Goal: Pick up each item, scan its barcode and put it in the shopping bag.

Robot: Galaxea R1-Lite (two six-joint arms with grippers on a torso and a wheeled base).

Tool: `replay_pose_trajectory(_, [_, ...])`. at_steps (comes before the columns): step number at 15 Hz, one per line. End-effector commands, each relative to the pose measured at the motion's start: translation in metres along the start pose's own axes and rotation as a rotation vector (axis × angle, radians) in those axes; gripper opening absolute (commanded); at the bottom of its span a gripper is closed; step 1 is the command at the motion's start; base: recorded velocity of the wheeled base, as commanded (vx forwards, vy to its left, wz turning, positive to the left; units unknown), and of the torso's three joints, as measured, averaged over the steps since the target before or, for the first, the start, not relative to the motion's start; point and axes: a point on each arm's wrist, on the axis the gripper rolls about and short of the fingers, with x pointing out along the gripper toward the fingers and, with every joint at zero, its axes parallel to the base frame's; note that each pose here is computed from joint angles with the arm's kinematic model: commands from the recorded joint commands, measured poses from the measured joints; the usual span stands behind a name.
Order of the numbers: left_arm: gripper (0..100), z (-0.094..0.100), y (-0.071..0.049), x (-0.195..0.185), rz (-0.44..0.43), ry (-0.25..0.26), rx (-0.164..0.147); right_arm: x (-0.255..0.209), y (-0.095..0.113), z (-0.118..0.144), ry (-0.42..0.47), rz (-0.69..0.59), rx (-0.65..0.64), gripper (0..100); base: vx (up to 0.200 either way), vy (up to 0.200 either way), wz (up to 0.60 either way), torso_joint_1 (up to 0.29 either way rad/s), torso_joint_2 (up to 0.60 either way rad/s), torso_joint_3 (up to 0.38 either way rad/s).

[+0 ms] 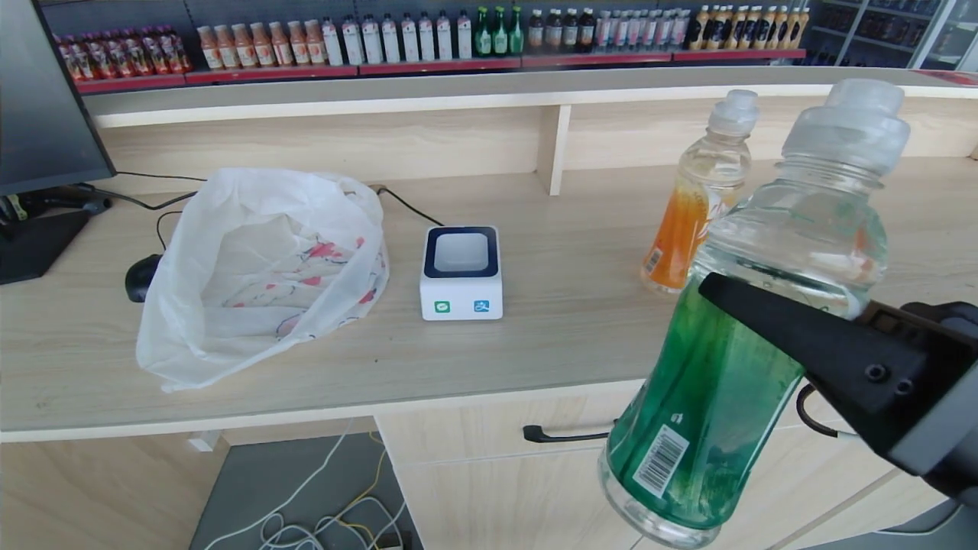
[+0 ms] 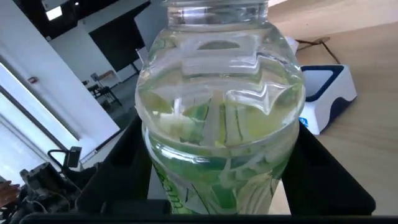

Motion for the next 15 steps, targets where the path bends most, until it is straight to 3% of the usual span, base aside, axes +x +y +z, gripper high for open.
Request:
replay_pose_trajectory(1, [100,0.0,0.0,0.0,0.0,0.0,0.0,-0.004,0.004,0.005,-0.01,0.04,0.011,0,0.0,0.0,0.0,0.0,0.0,0.0])
replay_pose_trajectory(8, [100,0.0,0.0,0.0,0.0,0.0,0.0,0.005,0.012,0.026,-0.053,0.133,0.105,0,0.0,0.0,0.0,0.0,0.0,0.0])
replay_pose_trajectory(15, [100,0.0,0.0,0.0,0.0,0.0,0.0,0.021,0.009,0.03,-0.068,0.137,0.094,0,0.0,0.0,0.0,0.0,0.0,0.0])
